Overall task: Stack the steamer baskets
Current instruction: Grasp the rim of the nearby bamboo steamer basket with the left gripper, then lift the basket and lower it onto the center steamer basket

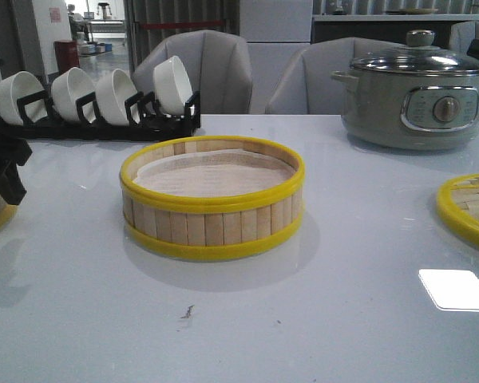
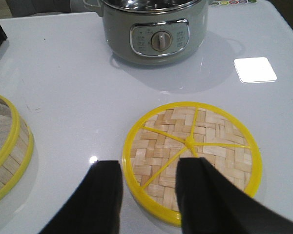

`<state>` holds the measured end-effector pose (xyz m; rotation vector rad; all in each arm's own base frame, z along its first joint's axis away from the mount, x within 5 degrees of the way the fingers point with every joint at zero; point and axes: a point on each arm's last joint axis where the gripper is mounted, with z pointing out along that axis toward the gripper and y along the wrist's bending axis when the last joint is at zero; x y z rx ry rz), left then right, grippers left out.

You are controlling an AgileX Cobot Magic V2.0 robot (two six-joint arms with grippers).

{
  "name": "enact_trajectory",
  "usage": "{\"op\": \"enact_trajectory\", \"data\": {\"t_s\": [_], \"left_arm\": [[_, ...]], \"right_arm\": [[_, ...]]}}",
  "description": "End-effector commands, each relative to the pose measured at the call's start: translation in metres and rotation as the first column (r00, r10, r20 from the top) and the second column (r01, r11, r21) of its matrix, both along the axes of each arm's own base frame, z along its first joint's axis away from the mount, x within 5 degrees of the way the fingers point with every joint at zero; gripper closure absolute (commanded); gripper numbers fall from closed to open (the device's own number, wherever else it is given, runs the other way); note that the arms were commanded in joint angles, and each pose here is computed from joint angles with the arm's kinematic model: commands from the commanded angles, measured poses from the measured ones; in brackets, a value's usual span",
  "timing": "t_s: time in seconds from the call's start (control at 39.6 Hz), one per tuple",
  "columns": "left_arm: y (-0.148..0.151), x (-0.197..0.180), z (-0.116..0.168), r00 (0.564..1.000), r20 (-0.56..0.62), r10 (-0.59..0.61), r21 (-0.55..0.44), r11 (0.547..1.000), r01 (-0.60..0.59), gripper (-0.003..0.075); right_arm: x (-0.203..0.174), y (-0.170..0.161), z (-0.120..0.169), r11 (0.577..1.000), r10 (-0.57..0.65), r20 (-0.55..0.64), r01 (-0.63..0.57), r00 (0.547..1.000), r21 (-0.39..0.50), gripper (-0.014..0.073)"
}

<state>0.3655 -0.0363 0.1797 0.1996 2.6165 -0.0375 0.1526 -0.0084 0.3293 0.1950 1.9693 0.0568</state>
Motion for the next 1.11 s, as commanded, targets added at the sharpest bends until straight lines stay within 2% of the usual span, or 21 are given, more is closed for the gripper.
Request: {"op": "enact_trajectory", "data": {"t_s": [0.0,0.05,0.15,0.23,0.33,0.53,0.71,0.86,0.98,1.09], "left_arm": [[-0.001,0.008,0.027,0.991,0.130,0.010,-0.020,1.000,-0.007,0.0316],[-0.001,0.008,0.027,0.991,0.132,0.010,-0.020,1.000,-0.007,0.0389],[-0.001,0.009,0.028,0.990,0.139,0.010,-0.021,1.000,-0.007,0.0648],[-0.001,0.009,0.029,0.990,0.142,0.010,-0.021,1.000,-0.007,0.0613],[-0.005,0.011,0.039,0.994,0.109,-0.004,-0.020,1.000,0.006,0.0636],[-0.038,0.017,0.093,0.982,0.166,-0.090,-0.026,0.995,0.096,0.0635],[-0.092,0.012,0.142,0.943,0.250,-0.220,-0.035,0.971,0.236,0.0635],[-0.147,-0.006,0.170,0.879,0.335,-0.340,-0.042,0.926,0.375,0.0635],[-0.196,-0.023,0.171,0.825,0.349,-0.446,-0.039,0.872,0.488,0.0635],[-0.229,-0.032,0.160,0.788,0.332,-0.519,-0.018,0.831,0.556,0.0636]], "right_arm": [[0.003,-0.001,0.017,1.000,0.000,0.114,0.002,0.993,-0.024,0.0222],[0.003,-0.001,0.017,1.000,0.000,0.114,0.002,0.993,-0.024,0.0222],[0.003,-0.001,0.017,1.000,0.000,0.114,0.002,0.993,-0.024,0.0222],[0.003,-0.001,0.017,1.000,0.000,0.114,0.002,0.993,-0.024,0.0222],[0.003,-0.001,0.017,1.000,0.000,0.114,0.002,0.993,-0.024,0.0222],[0.003,-0.001,0.017,1.000,0.000,0.114,0.002,0.993,-0.024,0.0222],[0.003,-0.001,0.017,1.000,0.000,0.116,0.002,0.993,-0.024,0.0222],[0.003,-0.001,0.018,1.000,0.000,0.121,0.002,0.993,-0.024,0.0222],[0.003,-0.001,0.018,1.000,0.000,0.121,0.002,0.993,-0.024,0.0222],[0.003,-0.001,0.018,1.000,0.000,0.121,0.002,0.993,-0.024,0.0222]]}}
